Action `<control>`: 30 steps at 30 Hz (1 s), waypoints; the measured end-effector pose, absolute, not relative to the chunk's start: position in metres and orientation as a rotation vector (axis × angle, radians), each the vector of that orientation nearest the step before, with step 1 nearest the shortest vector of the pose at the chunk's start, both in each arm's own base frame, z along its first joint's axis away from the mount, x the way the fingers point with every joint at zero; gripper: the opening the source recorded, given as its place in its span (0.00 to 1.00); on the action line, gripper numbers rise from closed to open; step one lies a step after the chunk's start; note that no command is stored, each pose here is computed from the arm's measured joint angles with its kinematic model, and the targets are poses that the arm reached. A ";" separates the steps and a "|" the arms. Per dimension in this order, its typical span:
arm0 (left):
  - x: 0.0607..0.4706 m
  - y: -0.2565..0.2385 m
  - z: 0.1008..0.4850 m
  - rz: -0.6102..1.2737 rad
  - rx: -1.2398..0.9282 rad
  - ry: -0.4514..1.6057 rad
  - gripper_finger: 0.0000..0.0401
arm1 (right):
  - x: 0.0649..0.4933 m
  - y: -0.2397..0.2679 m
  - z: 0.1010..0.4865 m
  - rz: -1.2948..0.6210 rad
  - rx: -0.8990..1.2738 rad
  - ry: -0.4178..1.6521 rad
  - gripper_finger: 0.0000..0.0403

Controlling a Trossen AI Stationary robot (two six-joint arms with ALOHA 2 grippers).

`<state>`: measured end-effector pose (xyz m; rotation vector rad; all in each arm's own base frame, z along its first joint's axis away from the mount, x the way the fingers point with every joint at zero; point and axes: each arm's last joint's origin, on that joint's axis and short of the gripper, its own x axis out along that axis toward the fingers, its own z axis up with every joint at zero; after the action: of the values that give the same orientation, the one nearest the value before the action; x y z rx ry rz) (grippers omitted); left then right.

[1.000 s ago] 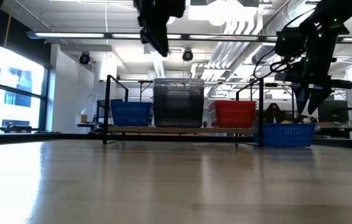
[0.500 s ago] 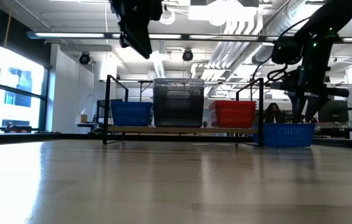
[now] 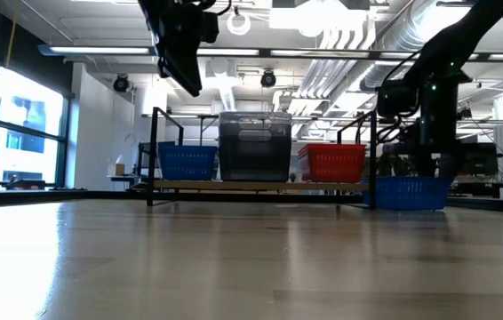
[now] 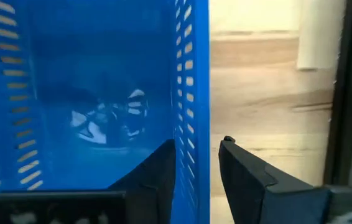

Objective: Stack baskets on shelf by color
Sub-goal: Stack the blue bin on the other blue bin on the shelf

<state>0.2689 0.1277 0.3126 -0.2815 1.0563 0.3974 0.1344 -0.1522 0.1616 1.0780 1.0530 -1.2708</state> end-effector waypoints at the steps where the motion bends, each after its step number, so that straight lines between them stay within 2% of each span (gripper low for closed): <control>1: 0.269 0.128 0.313 0.392 -0.273 1.058 0.30 | 0.135 -0.152 0.160 -1.268 1.083 1.061 0.24; 7: 0.269 0.128 0.312 0.365 -0.227 1.067 0.30 | 0.135 -0.152 0.161 -1.255 1.096 1.065 0.02; 20: 0.275 0.122 0.314 0.327 -0.172 1.034 0.30 | 0.123 -0.116 0.197 -1.346 1.120 0.921 0.00; 30: 0.287 0.100 0.316 0.259 -0.131 1.009 0.30 | 0.110 -0.069 0.224 -1.309 1.155 0.789 0.00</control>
<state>0.2869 0.1001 0.3158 -0.1314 1.0088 0.2593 0.1101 -0.0690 0.2239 1.1554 0.7887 -1.3088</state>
